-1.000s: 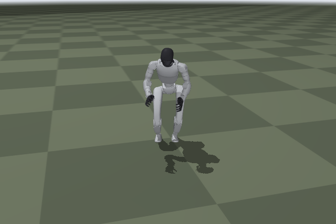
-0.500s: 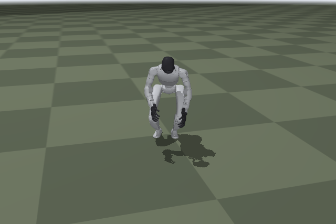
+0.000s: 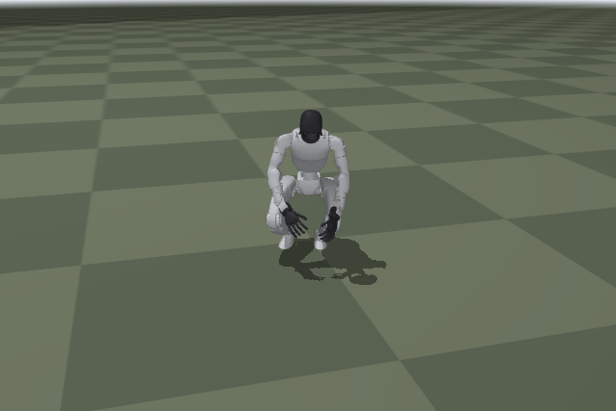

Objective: Sport exercise

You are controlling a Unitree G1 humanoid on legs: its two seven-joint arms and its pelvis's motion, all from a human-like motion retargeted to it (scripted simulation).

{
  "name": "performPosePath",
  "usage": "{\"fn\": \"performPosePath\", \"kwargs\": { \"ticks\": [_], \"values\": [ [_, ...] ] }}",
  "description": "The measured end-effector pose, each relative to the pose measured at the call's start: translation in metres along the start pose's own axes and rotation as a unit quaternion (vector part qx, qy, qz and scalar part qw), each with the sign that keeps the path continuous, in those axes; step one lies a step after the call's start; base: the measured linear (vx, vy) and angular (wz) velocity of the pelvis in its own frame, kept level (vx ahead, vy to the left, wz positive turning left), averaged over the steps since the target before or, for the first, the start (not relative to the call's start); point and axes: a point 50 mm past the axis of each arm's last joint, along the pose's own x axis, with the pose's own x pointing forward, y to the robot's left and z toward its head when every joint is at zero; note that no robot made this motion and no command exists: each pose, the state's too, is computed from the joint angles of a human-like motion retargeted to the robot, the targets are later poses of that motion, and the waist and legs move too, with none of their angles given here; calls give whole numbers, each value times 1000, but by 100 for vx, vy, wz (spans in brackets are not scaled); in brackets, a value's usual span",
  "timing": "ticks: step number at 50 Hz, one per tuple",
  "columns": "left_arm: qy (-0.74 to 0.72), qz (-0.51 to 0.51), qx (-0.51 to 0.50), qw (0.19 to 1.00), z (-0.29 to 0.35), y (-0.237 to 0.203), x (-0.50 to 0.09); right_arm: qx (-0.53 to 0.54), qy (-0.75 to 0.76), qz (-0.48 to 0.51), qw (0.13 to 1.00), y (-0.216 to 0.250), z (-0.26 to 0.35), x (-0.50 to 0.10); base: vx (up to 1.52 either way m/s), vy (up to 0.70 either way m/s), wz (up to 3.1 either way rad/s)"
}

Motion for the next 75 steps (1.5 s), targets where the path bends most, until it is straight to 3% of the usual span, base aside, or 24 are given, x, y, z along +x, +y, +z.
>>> {"fn": "performPosePath", "kwargs": {
  "ticks": [4, 10, 15, 22, 27, 31, 37, 49, 54, 61, 70, 75],
  "values": [
    [-15, -8, 26, 1000, 4, -5, 0, -34, 3, 15, 999, 1, -8, -6, -10, -9, 23],
    [-75, 22, 69, 995, 37, 13, 15, -82, -1, -26, 996, -40, -11, -2, -2, -8, 33],
    [-152, 84, 84, 981, 100, 44, 36, -91, -12, -144, 985, -117, 9, 13, 14, -6, 6],
    [-286, 150, 55, 945, 240, 105, 44, -17, -72, -345, 936, -264, 90, 15, 40, -7, -13],
    [-320, 153, 48, 934, 277, 135, 34, 65, -110, -382, 915, -297, 125, 14, 36, -7, -6],
    [-299, 159, 65, 939, 261, 148, 34, 102, -118, -369, 916, -278, 126, 25, 28, -10, 5],
    [-226, 148, 92, 959, 199, 140, 40, 106, -105, -301, 942, -207, 108, 48, 23, -2, -10],
    [-38, 75, 86, 993, 43, 65, 24, 21, 8, -115, 993, -36, 35, 37, -1, 0, -59],
    [49, 26, 72, 996, -16, 30, -2, -14, 73, -44, 996, 8, -3, 11, -9, 0, -37],
    [95, 5, 56, 994, -37, 16, -13, -25, 119, -16, 993, 10, -29, -4, 5, 7, -38],
    [54, 74, 54, 994, -2, 53, 9, 31, 111, -88, 989, -45, -21, 12, 11, 10, -19],
    [65, 82, 62, 993, -5, 65, 7, 76, 117, -80, 987, -48, -24, 11, 16, 5, 25]
  ]
}}
